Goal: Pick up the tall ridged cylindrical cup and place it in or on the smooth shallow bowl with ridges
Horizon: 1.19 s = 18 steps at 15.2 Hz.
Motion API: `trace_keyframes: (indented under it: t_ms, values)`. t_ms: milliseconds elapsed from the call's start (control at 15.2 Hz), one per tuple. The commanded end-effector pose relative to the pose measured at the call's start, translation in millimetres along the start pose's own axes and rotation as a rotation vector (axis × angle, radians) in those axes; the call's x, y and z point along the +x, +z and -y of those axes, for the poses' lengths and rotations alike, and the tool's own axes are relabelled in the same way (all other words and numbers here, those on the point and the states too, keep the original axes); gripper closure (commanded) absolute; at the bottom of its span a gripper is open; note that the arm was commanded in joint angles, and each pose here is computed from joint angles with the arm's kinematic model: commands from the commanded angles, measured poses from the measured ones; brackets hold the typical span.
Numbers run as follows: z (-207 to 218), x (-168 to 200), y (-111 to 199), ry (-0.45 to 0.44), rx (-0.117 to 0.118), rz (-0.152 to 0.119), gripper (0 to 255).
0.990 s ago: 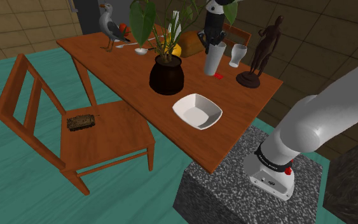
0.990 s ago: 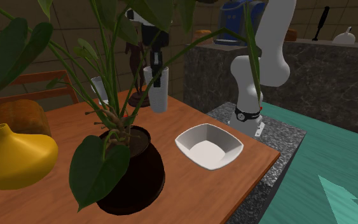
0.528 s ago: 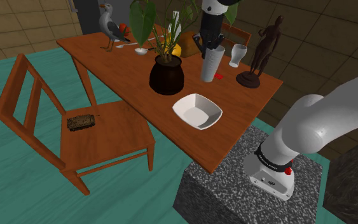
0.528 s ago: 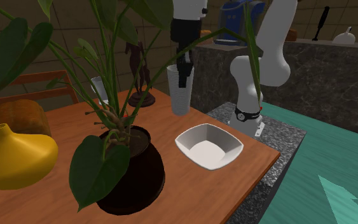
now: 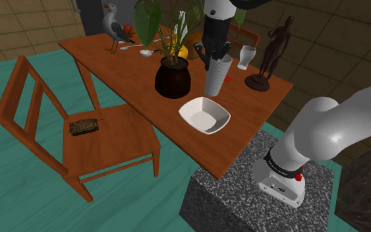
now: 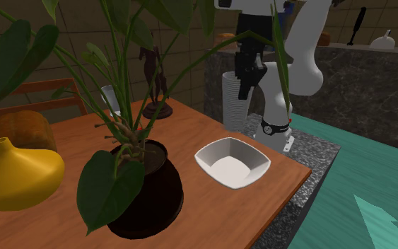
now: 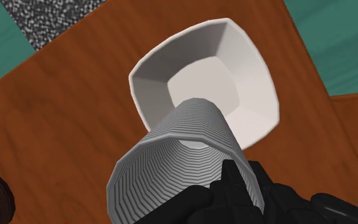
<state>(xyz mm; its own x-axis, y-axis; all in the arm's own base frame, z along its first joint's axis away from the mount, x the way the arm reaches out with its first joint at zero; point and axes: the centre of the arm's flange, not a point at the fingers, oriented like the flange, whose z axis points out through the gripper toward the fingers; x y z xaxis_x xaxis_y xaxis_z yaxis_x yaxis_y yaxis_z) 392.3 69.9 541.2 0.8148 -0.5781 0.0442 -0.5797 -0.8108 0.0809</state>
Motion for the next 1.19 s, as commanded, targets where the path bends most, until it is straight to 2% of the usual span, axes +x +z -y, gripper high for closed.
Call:
trace_keyframes:
  t_ms: [0, 1122]
  values:
    - [5, -7, 6, 0.002, 0.000, 0.000, 255]
    - [12, -11, 96, 0.002, 0.000, 0.000, 255]
